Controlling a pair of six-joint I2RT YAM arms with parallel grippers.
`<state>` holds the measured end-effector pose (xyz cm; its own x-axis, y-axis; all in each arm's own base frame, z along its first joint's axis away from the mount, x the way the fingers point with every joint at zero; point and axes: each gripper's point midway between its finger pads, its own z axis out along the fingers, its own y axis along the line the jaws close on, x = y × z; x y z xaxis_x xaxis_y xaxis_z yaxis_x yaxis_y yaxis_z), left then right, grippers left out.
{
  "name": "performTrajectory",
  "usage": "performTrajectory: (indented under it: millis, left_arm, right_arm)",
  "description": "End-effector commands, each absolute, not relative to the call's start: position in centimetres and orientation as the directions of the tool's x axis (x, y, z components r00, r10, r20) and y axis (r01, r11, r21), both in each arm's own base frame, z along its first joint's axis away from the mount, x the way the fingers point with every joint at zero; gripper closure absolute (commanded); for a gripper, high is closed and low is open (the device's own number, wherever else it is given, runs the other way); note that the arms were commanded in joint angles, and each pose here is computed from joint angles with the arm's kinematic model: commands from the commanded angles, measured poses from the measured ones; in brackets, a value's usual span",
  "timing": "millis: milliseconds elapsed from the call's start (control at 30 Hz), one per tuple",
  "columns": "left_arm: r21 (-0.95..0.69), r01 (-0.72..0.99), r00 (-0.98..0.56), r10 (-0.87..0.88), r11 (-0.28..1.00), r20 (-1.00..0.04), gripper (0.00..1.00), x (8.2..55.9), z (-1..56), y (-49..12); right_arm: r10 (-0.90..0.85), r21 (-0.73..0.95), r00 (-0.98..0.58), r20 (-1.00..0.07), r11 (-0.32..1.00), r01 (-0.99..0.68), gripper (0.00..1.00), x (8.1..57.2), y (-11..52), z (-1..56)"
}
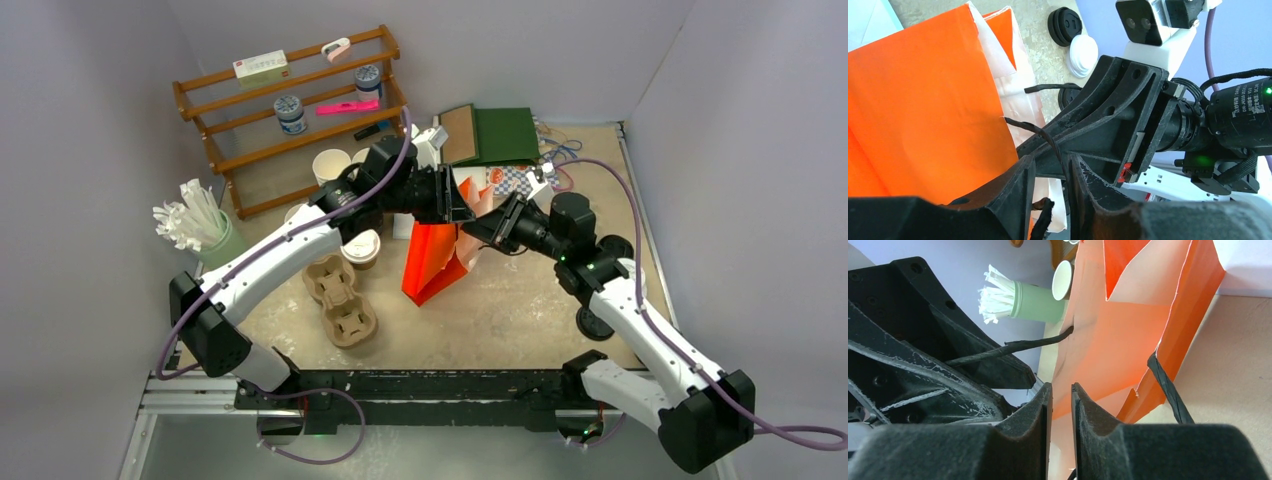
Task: Pack the takeout coffee
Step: Adjust the takeout bag at the center of the board.
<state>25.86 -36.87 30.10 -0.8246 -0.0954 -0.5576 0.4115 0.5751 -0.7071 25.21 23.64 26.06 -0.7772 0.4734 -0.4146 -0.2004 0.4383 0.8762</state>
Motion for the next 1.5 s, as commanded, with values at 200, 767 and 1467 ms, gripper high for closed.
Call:
performTrajectory:
  millis: [200,767,1467]
  left_arm:
    - [-0.684,0.435,-0.786,-0.124,0.586,-0.605,0.81,26.6,33.4,-35.9]
    - [-0.684,0.431,-0.790,-0.119,0.589,-0.601,1.00,26.8,33.2,-36.1]
    - [-0.638,0.311,-0.796,-0.175,0.704,-0.580,0.38,28.4,31.9,-25.9]
  right_arm:
    - [0.450,0.854,-0.769,-0.454,0.466,-0.231,0.86,25.6,23.5,27.2]
    - [0.442,0.846,-0.746,-0.499,0.437,-0.307,0.63,25.8,23.7,29.5]
    - [0.368,0.722,-0.779,-0.508,0.675,-0.152,1.00,25.9,20.7,26.9]
